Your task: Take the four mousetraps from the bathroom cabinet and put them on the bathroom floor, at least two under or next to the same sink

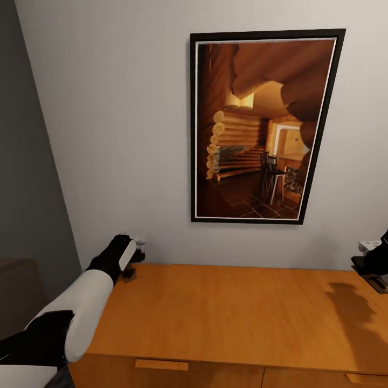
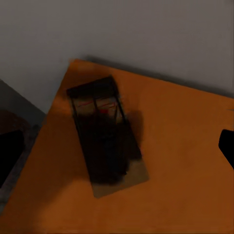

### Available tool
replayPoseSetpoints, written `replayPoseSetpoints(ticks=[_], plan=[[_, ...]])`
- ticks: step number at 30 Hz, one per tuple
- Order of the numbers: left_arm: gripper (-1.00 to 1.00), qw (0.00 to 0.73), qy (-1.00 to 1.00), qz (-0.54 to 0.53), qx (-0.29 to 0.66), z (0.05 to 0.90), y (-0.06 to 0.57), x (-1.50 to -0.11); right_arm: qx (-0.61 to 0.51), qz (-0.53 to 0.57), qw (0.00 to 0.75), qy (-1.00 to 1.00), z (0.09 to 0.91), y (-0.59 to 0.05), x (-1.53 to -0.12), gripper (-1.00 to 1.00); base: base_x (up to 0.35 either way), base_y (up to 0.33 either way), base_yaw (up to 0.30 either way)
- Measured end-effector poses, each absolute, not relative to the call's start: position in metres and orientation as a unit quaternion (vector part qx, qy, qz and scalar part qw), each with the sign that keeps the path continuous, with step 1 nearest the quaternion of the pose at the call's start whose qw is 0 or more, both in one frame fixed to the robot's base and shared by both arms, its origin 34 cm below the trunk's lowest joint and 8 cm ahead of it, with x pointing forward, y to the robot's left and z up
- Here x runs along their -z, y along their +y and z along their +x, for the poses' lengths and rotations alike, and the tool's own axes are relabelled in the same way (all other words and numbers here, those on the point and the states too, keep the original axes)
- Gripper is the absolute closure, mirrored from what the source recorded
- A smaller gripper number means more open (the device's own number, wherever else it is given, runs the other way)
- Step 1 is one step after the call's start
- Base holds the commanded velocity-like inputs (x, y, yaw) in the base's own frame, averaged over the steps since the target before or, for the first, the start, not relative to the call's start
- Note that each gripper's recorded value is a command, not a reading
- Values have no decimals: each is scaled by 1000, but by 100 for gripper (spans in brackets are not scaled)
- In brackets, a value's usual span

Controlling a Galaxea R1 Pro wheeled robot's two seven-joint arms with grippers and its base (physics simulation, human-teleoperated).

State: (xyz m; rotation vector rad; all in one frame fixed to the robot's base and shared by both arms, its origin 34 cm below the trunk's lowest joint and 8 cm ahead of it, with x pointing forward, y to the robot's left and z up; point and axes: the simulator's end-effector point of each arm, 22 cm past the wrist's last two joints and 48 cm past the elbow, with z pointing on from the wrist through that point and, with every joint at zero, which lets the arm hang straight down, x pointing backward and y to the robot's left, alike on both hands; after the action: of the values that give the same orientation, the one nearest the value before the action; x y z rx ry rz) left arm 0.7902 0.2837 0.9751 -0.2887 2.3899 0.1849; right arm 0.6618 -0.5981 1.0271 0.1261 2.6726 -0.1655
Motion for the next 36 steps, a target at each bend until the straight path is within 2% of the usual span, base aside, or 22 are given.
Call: replayPoseSetpoints(ticks=[12,36], plan=[[-100,319,939,-111,-69,776,283,-943,59,46,228,971,662,-597,-1026,100,0,0,0],[-100,333,932,-127,-66,777,288,-926,58,46,228,971,662,-597,-1026,100,0,0,0]])
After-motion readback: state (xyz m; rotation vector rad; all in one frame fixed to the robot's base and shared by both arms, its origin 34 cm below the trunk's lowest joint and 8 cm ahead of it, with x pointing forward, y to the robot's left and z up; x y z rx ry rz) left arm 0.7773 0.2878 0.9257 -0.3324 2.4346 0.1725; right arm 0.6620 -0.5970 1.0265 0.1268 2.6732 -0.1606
